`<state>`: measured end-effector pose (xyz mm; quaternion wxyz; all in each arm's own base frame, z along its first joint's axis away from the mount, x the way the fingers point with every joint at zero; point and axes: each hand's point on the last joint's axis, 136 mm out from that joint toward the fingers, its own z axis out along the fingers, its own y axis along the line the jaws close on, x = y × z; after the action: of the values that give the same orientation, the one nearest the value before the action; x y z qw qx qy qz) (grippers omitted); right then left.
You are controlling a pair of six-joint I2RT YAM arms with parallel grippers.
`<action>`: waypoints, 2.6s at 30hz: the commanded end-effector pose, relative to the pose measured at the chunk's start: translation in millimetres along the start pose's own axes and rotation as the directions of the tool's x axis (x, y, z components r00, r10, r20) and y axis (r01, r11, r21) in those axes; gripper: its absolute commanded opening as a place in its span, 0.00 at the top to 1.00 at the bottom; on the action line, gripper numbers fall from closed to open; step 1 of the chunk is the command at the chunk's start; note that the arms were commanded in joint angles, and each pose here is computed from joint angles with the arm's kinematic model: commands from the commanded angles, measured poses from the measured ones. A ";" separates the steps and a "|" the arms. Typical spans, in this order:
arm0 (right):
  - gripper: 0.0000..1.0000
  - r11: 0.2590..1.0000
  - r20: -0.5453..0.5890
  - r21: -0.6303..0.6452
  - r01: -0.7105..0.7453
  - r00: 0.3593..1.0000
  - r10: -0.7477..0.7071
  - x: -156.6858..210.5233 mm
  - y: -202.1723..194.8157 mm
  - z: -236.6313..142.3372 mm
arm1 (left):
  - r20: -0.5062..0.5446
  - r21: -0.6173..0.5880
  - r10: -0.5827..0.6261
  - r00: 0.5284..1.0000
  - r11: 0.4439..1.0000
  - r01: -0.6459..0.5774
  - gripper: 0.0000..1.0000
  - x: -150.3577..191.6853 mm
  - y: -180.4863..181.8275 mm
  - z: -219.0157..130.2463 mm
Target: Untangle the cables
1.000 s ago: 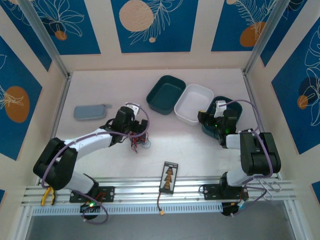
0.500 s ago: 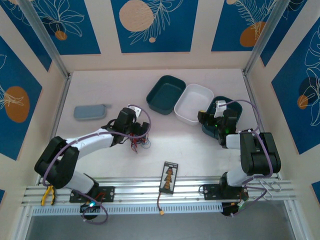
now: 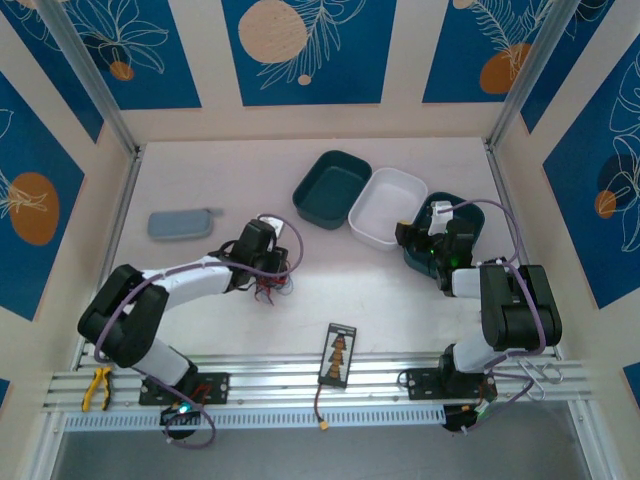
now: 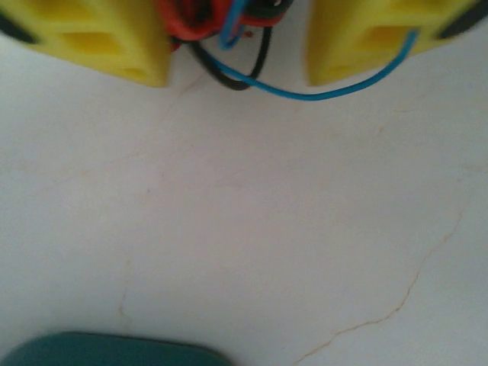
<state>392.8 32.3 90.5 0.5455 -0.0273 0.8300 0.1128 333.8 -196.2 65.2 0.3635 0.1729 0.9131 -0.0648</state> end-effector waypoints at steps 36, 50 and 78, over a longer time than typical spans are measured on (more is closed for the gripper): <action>0.01 0.999 -0.047 0.036 -0.002 0.999 0.003 -34.1 3.4 -6.2 | 0.306 0.299 -0.104 0.946 0.954 0.009 1.00 -117.8 -46.5 -101.0; 0.01 0.997 -0.072 0.004 -0.077 0.994 0.077 -40.4 33.3 -46.9 | 0.350 0.446 -0.250 0.903 0.892 0.074 1.00 -150.9 -57.9 -106.6; 0.10 0.841 -0.315 -0.415 -0.346 0.922 0.223 -57.7 175.8 -101.8 | 0.304 0.677 -0.362 0.881 0.732 0.067 1.00 -168.8 -85.5 -106.0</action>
<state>303.7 155.1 190.4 0.4088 -0.0386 0.8490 0.3325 346.4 -291.1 235.8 0.4380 0.1460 0.7707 -0.4392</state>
